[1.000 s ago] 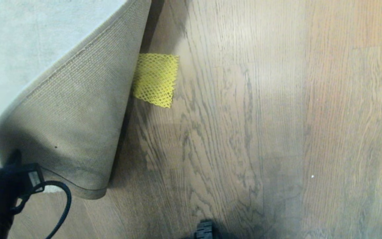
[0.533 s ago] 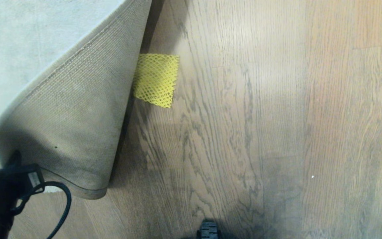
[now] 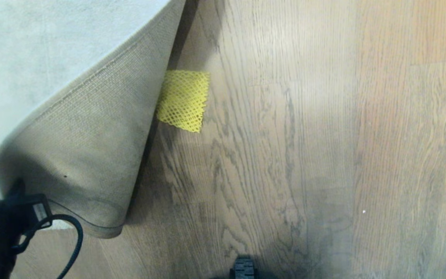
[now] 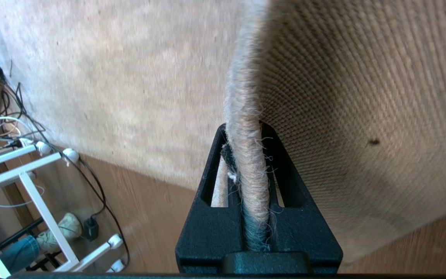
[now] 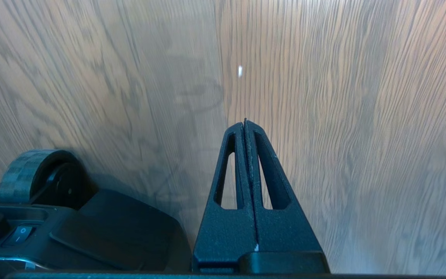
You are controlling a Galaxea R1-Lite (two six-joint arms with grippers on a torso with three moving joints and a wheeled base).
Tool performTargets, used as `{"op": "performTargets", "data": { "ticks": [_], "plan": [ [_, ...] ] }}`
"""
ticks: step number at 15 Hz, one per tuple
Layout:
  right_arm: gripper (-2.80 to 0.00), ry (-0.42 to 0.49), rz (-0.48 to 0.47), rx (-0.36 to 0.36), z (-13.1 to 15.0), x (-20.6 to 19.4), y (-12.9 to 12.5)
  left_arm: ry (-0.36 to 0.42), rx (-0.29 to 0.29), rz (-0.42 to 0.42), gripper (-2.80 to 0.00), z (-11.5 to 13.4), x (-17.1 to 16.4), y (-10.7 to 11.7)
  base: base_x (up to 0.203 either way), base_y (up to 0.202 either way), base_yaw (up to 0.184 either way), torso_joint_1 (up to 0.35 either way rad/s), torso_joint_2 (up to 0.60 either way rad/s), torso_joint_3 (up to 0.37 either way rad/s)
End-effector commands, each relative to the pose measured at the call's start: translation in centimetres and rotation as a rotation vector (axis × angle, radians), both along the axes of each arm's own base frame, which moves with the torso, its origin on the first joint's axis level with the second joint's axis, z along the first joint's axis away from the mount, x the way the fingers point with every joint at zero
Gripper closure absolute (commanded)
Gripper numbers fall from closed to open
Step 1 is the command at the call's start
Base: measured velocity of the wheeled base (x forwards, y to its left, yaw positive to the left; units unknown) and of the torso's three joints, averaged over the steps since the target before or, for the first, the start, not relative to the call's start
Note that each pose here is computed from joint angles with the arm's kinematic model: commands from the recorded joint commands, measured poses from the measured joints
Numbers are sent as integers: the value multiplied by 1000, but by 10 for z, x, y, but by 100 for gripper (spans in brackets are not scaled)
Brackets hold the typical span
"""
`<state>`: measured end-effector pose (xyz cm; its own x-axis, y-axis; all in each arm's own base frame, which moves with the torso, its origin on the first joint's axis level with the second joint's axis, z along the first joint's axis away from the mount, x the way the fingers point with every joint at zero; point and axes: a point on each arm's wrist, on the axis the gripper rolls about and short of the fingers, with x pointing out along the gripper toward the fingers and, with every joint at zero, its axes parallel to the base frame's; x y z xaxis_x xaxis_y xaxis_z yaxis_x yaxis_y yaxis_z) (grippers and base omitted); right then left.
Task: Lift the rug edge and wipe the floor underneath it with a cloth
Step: Pick up the foam protection net
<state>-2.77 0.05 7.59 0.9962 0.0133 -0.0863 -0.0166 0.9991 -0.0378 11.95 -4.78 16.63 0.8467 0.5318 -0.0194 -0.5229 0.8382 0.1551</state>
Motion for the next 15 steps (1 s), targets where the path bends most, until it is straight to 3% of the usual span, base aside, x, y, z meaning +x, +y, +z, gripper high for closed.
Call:
{"op": "performTargets", "data": {
  "ticks": [1,7,15],
  "plan": [
    [0,3,1,0,0,0,0,-6,-3,6,0,1,0,0,199,0,2,2,-1,-5],
    [0,3,1,0,0,0,0,-5,-3,6,0,0,0,0,172,0,2,4,0,4],
    [0,3,1,0,0,0,0,-14,-8,7,0,2,0,0,0,0,0,0,0,0]
  ]
}}
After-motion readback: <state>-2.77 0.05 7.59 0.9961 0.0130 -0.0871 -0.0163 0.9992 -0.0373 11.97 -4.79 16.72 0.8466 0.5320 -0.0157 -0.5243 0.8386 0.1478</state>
